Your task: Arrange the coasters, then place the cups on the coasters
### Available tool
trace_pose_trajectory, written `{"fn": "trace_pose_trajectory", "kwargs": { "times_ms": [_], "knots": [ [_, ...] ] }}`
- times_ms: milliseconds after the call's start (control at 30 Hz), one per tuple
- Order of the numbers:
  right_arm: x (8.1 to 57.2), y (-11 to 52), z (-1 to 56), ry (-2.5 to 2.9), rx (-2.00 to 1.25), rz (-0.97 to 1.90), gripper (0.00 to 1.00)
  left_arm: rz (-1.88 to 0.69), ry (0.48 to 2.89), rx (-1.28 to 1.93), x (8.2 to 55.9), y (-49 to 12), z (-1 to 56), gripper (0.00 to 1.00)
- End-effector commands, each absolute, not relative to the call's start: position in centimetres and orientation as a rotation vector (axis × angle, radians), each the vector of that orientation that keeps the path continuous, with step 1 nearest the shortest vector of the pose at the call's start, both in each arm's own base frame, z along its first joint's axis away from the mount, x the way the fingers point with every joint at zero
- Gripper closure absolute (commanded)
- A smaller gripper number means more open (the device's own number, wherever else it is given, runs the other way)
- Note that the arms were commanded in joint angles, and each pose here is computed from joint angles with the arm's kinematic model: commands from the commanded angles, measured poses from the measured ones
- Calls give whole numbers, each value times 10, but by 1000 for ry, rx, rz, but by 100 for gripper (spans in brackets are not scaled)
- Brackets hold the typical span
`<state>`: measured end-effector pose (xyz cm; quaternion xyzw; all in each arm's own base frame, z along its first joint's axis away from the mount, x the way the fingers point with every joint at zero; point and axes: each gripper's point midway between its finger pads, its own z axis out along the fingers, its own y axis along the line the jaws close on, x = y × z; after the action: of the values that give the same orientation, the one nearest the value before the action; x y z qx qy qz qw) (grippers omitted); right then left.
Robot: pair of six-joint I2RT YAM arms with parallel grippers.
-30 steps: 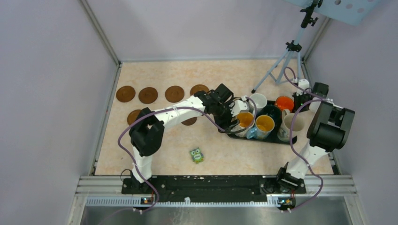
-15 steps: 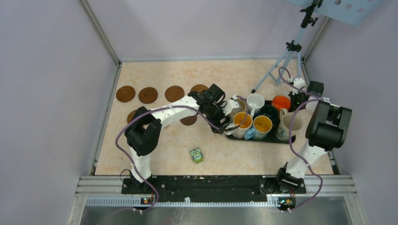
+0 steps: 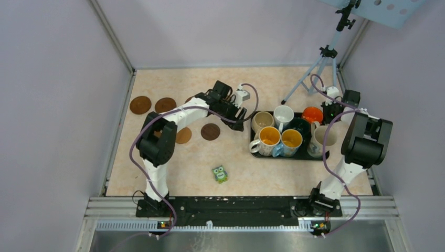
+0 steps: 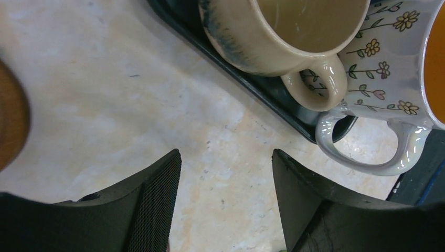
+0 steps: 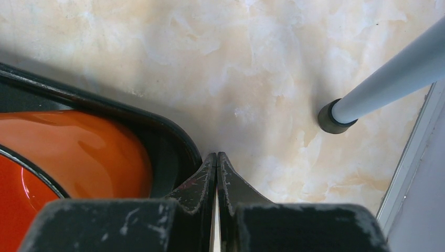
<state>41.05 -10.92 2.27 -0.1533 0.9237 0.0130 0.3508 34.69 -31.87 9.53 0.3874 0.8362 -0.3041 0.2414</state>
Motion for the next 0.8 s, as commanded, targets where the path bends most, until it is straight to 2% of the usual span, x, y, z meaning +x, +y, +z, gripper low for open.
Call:
{"fn": "trace_pose_trajectory", "kwargs": {
  "times_ms": [0, 300, 567, 767],
  "knots": [
    [344, -49, -12, 2601, -390, 394, 100, -946, 2271, 1073, 333, -342, 96, 30],
    [332, -30, -4, 2601, -406, 459, 100, -911, 2246, 986, 351, -318, 118, 30],
    [322, -23, -6, 2623, -394, 506, 100, -890, 2321, 999, 335, -299, 99, 31],
    [316, -18, -2, 2617, -410, 530, 100, -941, 2286, 1012, 327, -297, 109, 34]
  ]
}}
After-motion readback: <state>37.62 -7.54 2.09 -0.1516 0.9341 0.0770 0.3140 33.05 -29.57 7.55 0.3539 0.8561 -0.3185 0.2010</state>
